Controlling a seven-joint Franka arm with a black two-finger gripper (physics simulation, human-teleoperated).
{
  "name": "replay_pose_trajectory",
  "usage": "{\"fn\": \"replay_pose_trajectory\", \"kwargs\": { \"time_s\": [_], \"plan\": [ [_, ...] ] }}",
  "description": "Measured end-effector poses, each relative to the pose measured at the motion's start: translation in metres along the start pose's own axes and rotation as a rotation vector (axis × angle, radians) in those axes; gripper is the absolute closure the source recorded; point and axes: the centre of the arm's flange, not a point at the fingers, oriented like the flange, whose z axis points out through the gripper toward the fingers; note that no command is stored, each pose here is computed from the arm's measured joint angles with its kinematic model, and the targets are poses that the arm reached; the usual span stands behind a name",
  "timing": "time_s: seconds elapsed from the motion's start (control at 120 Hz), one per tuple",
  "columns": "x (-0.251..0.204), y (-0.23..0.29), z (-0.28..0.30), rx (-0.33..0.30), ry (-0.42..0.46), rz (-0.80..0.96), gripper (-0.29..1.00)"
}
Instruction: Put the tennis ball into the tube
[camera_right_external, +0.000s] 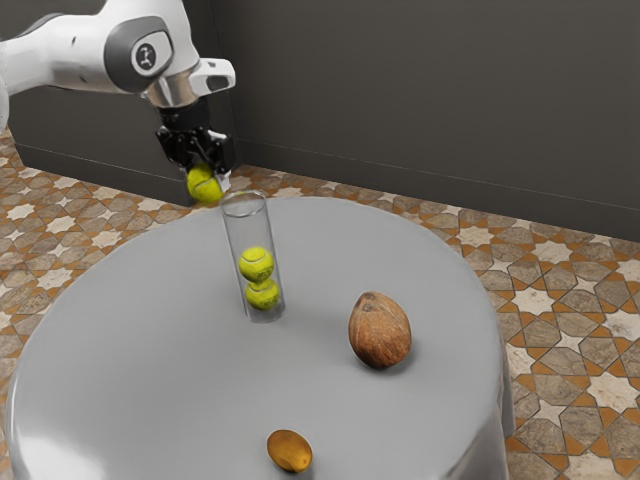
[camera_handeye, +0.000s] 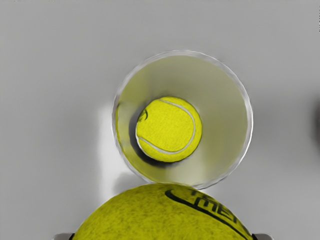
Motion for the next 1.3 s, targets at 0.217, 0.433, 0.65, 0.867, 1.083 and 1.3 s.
{"fn": "replay_pose_trajectory", "kwargs": {
  "time_s": [0.217,0.433,0.65,0.867,1.083,1.3],
  "plan": [
    [0.026,0.005,0.012,-0.007,0.002,0.02,0.3],
    [0.043,0.015,0.026,-0.018,0.003,0.04,0.3],
    [0.047,0.016,0.028,-0.019,0.007,0.041,0.29],
    [0.047,0.015,0.027,-0.021,0.009,0.041,0.11],
    [0.043,0.012,0.018,-0.018,0.02,0.039,0.04],
    [-0.035,0.036,-0.068,0.03,0.047,0.052,0.01]
  ]
}}
